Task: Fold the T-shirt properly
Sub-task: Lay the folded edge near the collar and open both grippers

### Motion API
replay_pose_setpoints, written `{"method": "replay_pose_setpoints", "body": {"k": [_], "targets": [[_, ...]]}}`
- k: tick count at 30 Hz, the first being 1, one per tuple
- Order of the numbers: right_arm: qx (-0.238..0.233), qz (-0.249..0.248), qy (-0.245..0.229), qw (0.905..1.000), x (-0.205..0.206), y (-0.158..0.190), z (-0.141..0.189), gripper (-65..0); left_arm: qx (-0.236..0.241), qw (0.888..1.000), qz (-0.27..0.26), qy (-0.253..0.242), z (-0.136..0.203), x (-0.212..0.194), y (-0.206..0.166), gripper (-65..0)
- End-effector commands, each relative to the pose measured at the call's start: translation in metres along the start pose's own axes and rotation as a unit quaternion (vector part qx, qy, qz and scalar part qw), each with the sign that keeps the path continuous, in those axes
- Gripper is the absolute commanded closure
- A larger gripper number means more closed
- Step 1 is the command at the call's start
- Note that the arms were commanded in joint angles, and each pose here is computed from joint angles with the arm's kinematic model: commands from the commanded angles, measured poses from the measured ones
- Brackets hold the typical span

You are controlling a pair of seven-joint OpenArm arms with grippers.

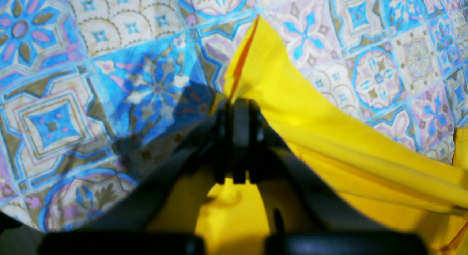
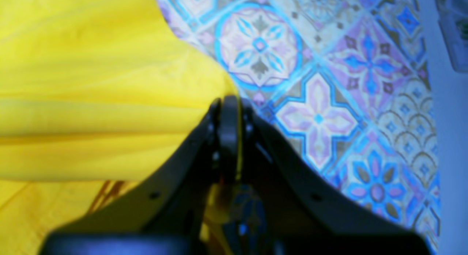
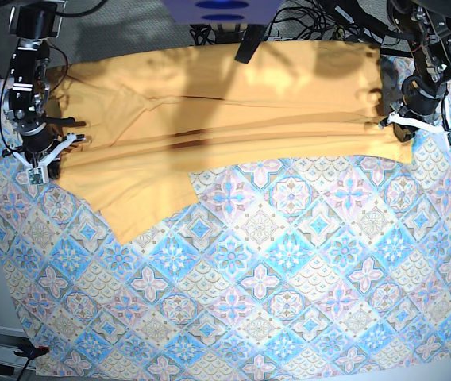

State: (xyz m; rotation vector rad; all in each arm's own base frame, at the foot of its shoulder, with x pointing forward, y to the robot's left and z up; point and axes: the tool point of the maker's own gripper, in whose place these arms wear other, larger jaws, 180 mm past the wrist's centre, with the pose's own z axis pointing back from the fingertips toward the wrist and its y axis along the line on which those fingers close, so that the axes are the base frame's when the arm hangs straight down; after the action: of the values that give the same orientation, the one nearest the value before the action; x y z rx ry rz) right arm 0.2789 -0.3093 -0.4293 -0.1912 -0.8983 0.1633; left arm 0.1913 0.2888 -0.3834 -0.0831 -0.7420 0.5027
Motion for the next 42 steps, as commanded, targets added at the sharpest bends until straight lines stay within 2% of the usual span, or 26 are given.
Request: {"method": "replay_pose_setpoints", "body": {"k": [1, 11, 15, 23, 25, 29, 31, 38, 42], "targets": [[-0.017, 0.006, -0.028, 0.9994, 0.020, -0.016, 0.002, 0.0, 0.006, 1.000, -0.009, -0.009, 0.004, 0.008, 0.003, 0.0], [-0.015, 0.009, -0.025, 0.9995, 0.014, -0.014, 0.005, 0.0, 0.023, 0.999, -0.009, 0.034, 0.006, -0.020, 0.017, 0.0], [-0.012, 0.010, -0.024, 0.9996, 0.014, -0.011, 0.005, 0.0, 0.039, 0.996, -0.014, 0.076, -0.007, -0.048, 0.027, 0.0], [-0.011, 0.010, -0.024, 0.9996, 0.014, -0.010, 0.005, 0.0, 0.040, 0.992, -0.018, 0.119, -0.032, -0.073, 0.022, 0.0], [-0.011, 0.010, -0.024, 0.9996, 0.014, -0.010, 0.005, 0.0, 0.039, 0.992, -0.016, 0.122, -0.032, -0.074, 0.021, -4.4], [-0.012, 0.010, -0.024, 0.9996, 0.014, -0.011, 0.005, 0.0, 0.038, 0.991, -0.015, 0.124, -0.031, -0.077, 0.021, -21.6], [-0.013, 0.009, -0.025, 0.9996, 0.015, -0.012, 0.005, 0.0, 0.037, 0.992, -0.020, 0.118, -0.027, -0.074, 0.019, -26.1], [-0.012, 0.009, -0.026, 0.9995, 0.017, -0.011, 0.004, 0.0, 0.012, 0.997, -0.056, 0.058, -0.006, -0.035, -0.006, -26.9], [-0.015, 0.009, -0.025, 0.9995, 0.017, -0.014, 0.004, 0.0, 0.008, 0.997, -0.061, 0.045, -0.003, -0.026, -0.012, -27.4]]}}
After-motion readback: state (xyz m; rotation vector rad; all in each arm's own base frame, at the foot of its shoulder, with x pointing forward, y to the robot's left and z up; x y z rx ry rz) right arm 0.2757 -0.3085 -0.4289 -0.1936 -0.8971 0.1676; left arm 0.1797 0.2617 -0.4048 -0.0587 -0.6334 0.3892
